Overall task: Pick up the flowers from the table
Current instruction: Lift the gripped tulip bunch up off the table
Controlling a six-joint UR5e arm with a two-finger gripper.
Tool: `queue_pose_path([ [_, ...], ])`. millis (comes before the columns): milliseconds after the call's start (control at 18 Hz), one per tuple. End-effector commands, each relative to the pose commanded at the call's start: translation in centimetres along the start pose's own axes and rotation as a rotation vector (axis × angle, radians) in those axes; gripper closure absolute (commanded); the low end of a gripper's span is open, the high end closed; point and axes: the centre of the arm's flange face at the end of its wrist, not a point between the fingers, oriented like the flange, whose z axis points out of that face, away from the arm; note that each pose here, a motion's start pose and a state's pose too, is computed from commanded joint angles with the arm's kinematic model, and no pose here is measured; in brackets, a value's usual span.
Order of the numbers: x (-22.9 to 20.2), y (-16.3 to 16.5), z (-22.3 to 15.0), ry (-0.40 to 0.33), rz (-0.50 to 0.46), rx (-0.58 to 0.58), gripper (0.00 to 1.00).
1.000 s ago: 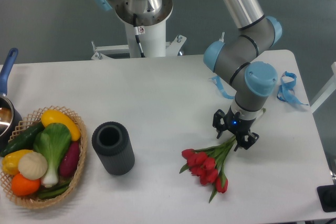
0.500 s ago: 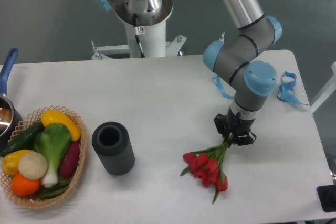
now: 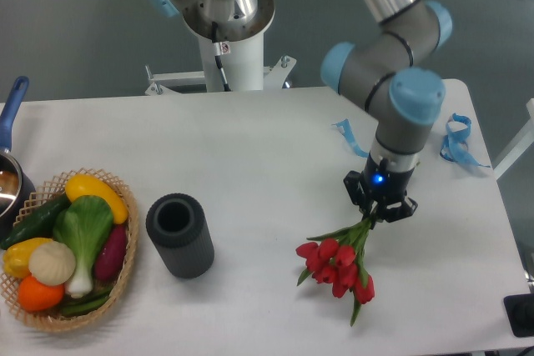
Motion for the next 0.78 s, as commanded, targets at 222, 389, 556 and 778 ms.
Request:
queue_pose_path([
  [222, 1.1, -3.0, -6.0, -0.005, -0.056, 0.203, 0.87],
  [389, 2.6, -5.2, -9.8, 0.032, -0.095, 0.363, 0.87],
  [556, 3.3, -6.3, -11.2, 0.088, -0.119, 0.474, 0.87],
  [778, 3.9, -6.8, -11.7, 0.146, -0.128, 0.563, 0.87],
])
